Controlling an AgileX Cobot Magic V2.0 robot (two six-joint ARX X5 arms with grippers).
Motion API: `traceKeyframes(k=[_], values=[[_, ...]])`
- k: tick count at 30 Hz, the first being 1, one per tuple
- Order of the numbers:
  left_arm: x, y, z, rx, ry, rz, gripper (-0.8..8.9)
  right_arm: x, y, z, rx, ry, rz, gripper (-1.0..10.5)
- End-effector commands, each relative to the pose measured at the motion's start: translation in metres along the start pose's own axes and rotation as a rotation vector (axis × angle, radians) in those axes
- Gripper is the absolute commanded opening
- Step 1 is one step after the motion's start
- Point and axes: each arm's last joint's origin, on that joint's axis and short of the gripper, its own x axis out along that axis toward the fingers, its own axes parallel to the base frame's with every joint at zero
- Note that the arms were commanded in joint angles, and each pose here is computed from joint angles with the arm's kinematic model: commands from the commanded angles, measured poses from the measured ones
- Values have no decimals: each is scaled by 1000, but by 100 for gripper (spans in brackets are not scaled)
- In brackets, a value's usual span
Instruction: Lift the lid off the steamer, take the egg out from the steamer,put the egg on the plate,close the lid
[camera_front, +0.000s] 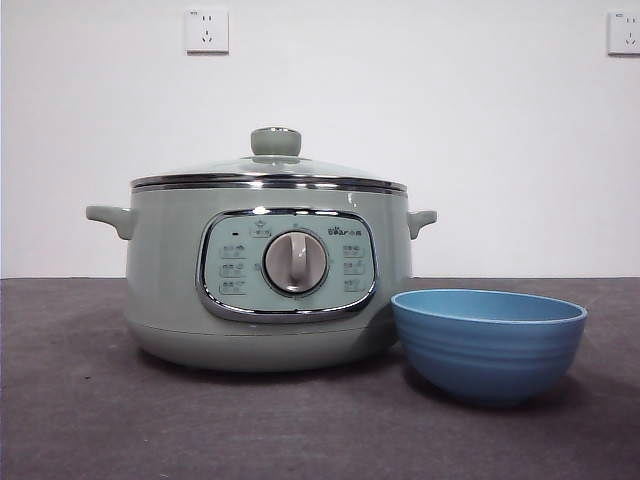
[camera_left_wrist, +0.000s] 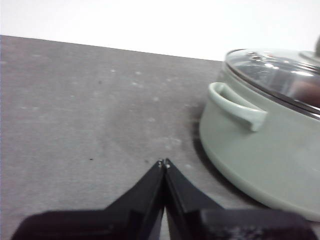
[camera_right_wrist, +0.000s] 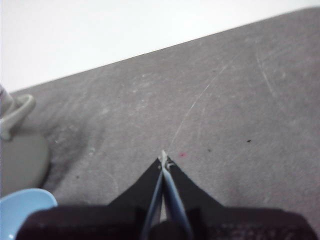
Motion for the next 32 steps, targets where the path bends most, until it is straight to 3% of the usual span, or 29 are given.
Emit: traceKeyframes(k=[1, 9, 17, 23, 28, 32], values=[[0, 0, -3, -36, 17, -34, -6, 1, -1, -2, 62, 1, 2, 0], [-10, -9, 22, -129, -3, -108, -7, -12, 13, 31, 77, -66, 173, -9], [-35, -27, 77, -100, -60, -200, -7, -26, 32, 84, 53, -78, 328, -9], [-47, -39, 117, -49, -25, -278, -7, -23, 48, 127, -29, 58, 442, -9], [-49, -46, 147, -25, 64, -372, -7, -13, 61, 161, -176, 199, 571, -9], [-44, -50, 168, -13, 155, -424, -7, -1, 71, 183, -193, 331, 660, -8]])
